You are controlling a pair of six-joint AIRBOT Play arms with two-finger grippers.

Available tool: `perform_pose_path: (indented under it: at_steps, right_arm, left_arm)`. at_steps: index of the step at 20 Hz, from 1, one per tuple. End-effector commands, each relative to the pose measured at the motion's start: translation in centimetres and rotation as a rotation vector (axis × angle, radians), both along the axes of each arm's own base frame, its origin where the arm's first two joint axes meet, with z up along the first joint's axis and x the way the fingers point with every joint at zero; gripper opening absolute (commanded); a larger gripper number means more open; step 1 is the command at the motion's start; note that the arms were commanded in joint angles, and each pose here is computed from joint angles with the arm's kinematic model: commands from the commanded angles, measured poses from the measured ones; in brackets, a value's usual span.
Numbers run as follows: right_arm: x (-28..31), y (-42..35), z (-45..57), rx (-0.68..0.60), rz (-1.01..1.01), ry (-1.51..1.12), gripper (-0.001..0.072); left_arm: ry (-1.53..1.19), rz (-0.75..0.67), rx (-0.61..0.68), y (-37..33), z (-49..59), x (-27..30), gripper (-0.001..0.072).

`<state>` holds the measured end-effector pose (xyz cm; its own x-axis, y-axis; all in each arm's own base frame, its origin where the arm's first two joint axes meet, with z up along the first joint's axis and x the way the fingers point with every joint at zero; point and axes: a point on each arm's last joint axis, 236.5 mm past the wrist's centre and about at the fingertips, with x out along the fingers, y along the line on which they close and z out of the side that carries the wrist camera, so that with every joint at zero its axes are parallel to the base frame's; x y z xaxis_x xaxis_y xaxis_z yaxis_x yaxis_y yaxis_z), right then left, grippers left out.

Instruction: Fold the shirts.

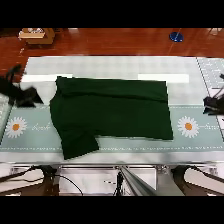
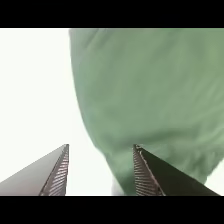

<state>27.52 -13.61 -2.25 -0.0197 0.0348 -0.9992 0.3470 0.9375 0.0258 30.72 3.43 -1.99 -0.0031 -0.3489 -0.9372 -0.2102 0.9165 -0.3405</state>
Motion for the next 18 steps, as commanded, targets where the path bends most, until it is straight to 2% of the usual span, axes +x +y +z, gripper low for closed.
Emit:
perform_pose_path:
  at_steps: [1,3,6,10,18]
  right_arm:
    - [0.0,2.1,-0.9,0.102,-0.110,-0.250,0.0273]
    - [1.4,3.9,0.2,0.185,-0.142,-0.365,0.0326]
    - [2.8,5.6,1.6,0.266,-0.139,-0.438,0.0383]
    - [2.8,6.3,1.8,0.295,-0.131,-0.438,0.0382]
    - [1.9,7.1,1.7,0.326,-0.109,-0.402,0.0382]
  left_arm:
    - [0.058,0.055,-0.057,-1.9,-3.8,-8.5,0.0496]
    - [0.070,0.043,-0.068,-3.3,-5.2,-11.6,0.0497]
    - [0.046,0.077,-0.073,-4.3,-6.6,-12.6,0.0497]
    - [-0.030,0.089,-0.193,-6.7,-6.4,-10.6,0.0496]
    - [0.016,0.147,-0.214,-6.6,-9.0,-9.6,0.0482]
